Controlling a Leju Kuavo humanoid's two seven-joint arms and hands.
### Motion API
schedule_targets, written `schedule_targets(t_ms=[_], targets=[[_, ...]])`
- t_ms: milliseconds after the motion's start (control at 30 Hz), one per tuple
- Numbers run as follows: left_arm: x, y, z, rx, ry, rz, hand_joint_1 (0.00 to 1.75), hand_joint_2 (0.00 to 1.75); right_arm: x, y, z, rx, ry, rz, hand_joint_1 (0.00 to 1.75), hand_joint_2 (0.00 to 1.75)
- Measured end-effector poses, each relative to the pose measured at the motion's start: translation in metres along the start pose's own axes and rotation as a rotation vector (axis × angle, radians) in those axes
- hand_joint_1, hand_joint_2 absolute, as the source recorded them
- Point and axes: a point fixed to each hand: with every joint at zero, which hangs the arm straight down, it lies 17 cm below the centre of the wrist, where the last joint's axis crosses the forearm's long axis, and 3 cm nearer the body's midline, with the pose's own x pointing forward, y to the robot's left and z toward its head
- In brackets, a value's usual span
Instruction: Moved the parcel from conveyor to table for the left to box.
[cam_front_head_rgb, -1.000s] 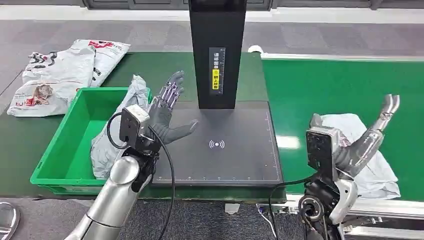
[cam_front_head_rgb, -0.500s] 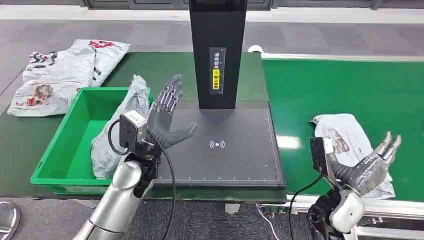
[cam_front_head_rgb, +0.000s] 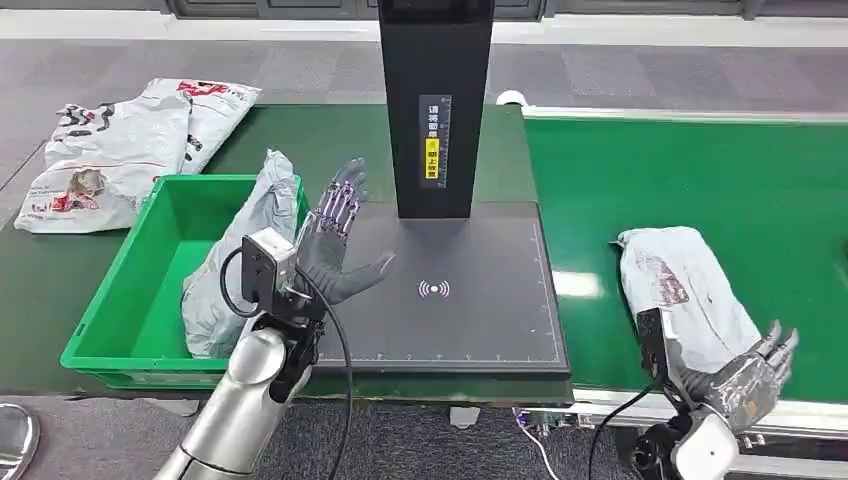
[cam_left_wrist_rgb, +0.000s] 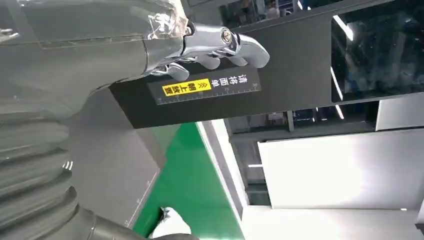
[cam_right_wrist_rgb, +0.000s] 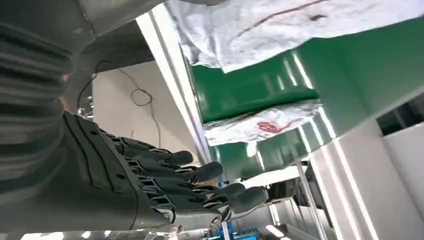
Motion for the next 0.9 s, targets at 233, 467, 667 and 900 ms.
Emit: schedule_targets(t_ms=[233, 467, 667, 900], targets=[[-0.003, 0.0, 0.005, 0.003, 0.007, 0.004, 0.0, 1.75, -0.025, 0.028, 0.004, 0.085, 0.071, 0.019, 0.0, 1.75], [-0.003, -0.001, 0.006, 0.004, 0.004, 0.006, 0.0, 1.75, -0.035, 0.039, 0.005, 0.119, 0.095, 0.021, 0.0, 1.75], [-0.003, -0.001, 0.007, 0.004, 0.004, 0.006, 0.0, 1.75, -0.043, 0.049, 0.007, 0.152, 0.109, 0.029, 0.0, 1.75], [-0.002, -0.001, 0.009, 0.005, 0.003, 0.007, 0.0, 1.75, -0.049, 0.079, 0.011, 0.251, 0.109, 0.027, 0.0, 1.75]])
